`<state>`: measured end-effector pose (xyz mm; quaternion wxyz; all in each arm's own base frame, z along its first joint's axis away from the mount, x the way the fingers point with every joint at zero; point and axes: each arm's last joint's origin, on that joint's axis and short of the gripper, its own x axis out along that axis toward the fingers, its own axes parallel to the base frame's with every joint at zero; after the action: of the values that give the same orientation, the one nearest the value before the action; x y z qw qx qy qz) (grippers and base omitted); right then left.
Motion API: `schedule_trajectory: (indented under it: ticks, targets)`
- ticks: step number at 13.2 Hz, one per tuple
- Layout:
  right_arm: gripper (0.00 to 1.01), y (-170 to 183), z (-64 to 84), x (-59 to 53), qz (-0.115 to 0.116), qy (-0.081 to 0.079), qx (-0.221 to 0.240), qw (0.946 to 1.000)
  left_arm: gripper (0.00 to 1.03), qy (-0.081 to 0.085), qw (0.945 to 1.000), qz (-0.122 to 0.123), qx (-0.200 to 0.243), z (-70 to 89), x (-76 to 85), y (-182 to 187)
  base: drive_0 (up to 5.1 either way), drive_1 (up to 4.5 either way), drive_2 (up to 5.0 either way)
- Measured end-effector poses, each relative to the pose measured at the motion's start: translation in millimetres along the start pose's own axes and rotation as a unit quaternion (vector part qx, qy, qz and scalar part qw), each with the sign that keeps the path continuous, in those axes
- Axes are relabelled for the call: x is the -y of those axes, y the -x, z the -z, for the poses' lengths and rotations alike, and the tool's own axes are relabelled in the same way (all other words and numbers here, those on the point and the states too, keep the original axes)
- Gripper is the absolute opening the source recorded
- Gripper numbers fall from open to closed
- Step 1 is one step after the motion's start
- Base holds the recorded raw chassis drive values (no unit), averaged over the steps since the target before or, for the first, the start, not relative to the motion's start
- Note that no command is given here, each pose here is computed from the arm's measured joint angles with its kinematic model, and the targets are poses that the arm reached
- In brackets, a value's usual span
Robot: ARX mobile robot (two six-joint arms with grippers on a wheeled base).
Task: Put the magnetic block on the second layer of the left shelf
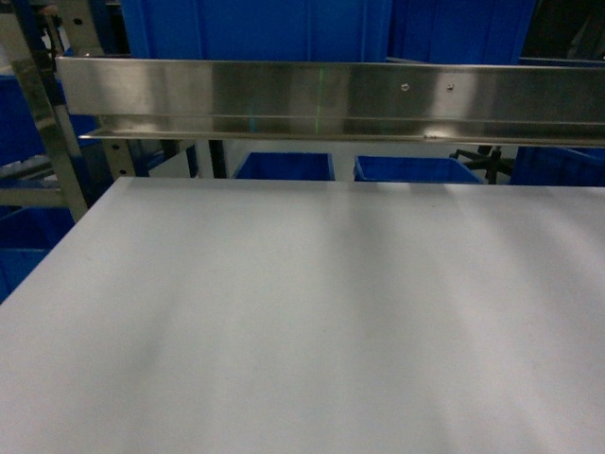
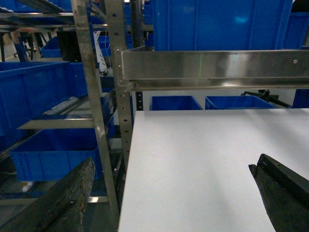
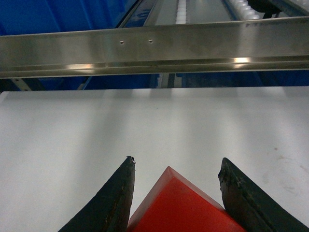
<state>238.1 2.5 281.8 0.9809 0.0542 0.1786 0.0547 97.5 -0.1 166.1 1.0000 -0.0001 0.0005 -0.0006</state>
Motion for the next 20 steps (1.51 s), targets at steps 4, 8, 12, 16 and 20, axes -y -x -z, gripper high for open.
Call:
schedule_trajectory:
  ticks: [4,8,12,16,20]
  targets:
    - [0.46,-0.3,0.4,0.1,0.000,0.000,-0.002,1.0000,0.98,0.000,1.0000,0.000,0.000,-0.1,0.0,0.0,-4.9,2.43,2.4]
    - [0.46,-0.4,0.6,0.2,0.001,-0.001,-0.003,1.0000,0.98,0.000,1.0000,0.000,0.000,-0.1,0.0,0.0,-4.9,2.44,2.4]
    - [0.46,-0.4,0.7,0.1,0.000,0.000,-0.003,1.0000,0.98,0.000,1.0000,0.000,0.000,-0.1,0.0,0.0,-5.0,2.39,2.4]
    - [0.46,-0.3,0.4,0.2,0.000,0.000,-0.002,1.0000,0.98,0.000,1.0000,-0.001,0.001,-0.1,0.0,0.0,-4.9,2.43,2.4]
    - [0.46,-1.0,1.0,-1.1,-0.002,0.000,-0.005,1.0000,0.98,0.000,1.0000,0.000,0.001,-0.2,0.0,0.0,-4.9,2.50,2.5]
